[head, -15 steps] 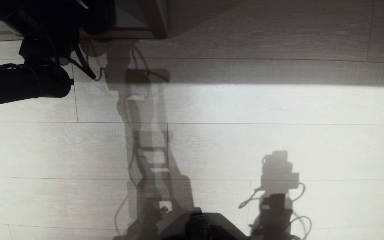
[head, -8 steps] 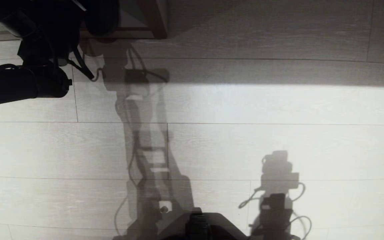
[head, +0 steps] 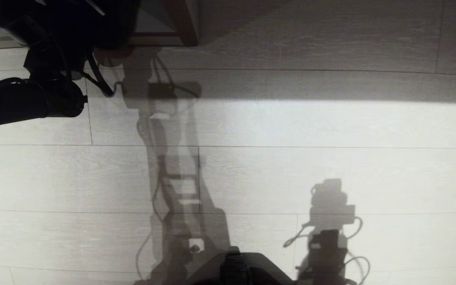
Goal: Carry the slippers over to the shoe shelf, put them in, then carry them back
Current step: Pick up the slippers in the shoe cabinet
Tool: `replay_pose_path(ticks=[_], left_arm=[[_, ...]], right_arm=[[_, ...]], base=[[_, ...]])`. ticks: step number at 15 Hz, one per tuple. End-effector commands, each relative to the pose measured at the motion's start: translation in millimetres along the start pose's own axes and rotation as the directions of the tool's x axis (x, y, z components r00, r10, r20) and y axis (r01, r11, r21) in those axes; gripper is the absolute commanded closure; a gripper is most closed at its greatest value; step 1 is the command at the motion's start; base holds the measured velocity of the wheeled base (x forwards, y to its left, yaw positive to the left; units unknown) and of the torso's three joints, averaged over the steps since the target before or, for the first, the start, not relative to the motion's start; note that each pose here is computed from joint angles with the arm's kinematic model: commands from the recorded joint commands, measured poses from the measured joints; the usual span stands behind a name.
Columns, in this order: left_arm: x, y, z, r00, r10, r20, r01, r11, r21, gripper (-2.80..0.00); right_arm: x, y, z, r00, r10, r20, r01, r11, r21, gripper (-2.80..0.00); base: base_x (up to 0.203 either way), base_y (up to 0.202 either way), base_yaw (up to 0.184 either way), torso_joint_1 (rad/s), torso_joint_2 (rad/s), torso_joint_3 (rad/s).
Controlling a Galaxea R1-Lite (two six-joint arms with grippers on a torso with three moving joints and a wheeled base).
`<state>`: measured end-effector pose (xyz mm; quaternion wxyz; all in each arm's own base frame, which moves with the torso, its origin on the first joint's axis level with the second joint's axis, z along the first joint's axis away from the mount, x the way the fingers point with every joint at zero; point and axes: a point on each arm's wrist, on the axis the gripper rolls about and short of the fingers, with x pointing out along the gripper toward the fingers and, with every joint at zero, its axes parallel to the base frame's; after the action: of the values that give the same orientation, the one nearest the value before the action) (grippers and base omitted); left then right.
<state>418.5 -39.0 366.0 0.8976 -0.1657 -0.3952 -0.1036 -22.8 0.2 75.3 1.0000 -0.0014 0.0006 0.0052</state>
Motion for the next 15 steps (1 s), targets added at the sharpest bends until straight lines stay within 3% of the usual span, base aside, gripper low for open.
replay_pose_path(ticks=[1, 7, 15], left_arm=[[0, 4.1, 3, 1.0, 0.006, 0.014, -0.006, 1.0, 0.002, 0.0], [1, 6.3, 15, 0.999, 0.001, 0.034, -0.001, 1.0, 0.011, 0.0], [3, 12.2, 59, 0.997, 0.002, 0.082, -0.004, 1.0, 0.022, 0.0]], right_arm=[[0, 0, 0, 1.0, 0.0, 0.001, 0.0, 1.0, 0.0, 0.0], [0, 0, 0, 1.0, 0.002, 0.001, -0.002, 1.0, 0.0, 0.0], [0, 0, 0, 1.0, 0.0, 0.001, 0.0, 1.0, 0.0, 0.0]], base=[[0.0, 0.0, 0.0, 0.0, 0.0, 0.0], [0.0, 0.0, 0.0, 0.0, 0.0, 0.0], [0.0, 0.0, 0.0, 0.0, 0.0, 0.0]])
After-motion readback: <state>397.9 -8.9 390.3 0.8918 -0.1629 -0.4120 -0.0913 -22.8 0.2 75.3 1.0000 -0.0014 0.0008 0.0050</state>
